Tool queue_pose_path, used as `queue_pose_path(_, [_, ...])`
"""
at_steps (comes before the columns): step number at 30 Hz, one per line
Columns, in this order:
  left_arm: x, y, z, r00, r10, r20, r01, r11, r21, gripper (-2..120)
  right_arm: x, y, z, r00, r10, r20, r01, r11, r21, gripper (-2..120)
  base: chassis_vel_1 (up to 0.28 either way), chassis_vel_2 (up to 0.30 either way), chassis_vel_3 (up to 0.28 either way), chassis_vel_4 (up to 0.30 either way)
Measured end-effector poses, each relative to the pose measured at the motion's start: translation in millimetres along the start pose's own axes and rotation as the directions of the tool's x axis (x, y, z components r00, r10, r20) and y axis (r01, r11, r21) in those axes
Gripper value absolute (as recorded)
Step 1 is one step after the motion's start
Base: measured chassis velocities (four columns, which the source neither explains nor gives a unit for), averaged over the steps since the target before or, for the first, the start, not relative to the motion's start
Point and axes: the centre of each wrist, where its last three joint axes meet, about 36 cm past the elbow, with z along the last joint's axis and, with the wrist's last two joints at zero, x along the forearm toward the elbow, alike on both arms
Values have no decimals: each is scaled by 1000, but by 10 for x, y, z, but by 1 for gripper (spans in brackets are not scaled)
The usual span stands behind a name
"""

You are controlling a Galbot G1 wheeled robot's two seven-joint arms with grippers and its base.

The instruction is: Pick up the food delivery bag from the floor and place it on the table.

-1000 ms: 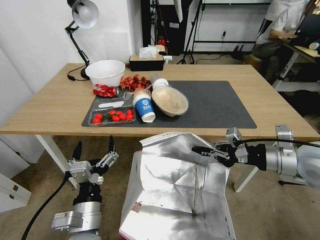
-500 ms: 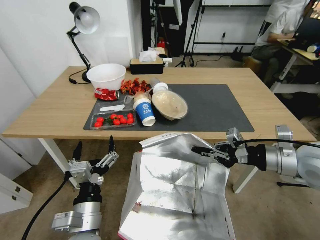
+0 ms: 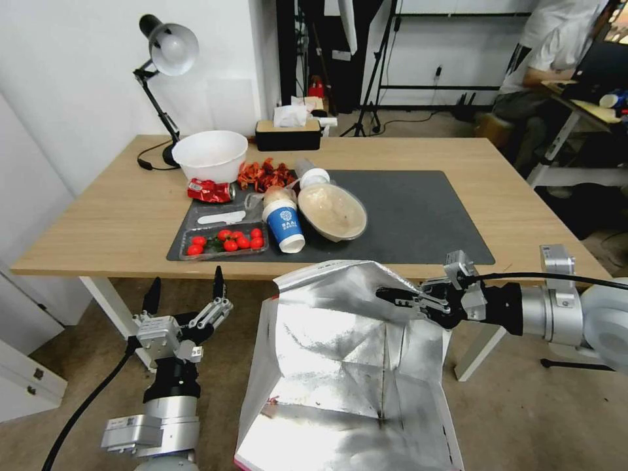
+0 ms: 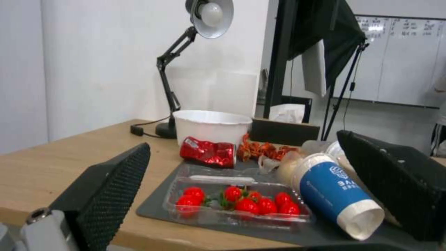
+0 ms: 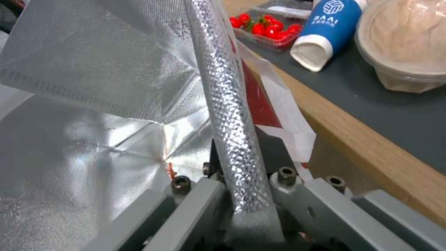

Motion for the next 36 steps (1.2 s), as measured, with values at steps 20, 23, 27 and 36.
queue_pose_path(20, [-7,18,66,1000,2,27,-1,1000,-8,100,30,-27,-46,1000,-6,11,6,1000,-29,0,0,0,0,0])
queue_pose_path(23, [-12,19,69,1000,1,30,-1,1000,-9,100,51,-30,-81,1000,-8,20,9,999,-33,0,0,0,0,0])
queue_pose_path(27, [-14,18,73,1000,0,30,1,1000,-9,100,74,-27,-126,999,-12,33,13,999,-37,0,0,0,0,0])
queue_pose_path(36, [-5,6,56,999,-22,49,23,1000,-10,100,206,62,-446,994,-34,101,38,999,-32,0,0,0,0,0])
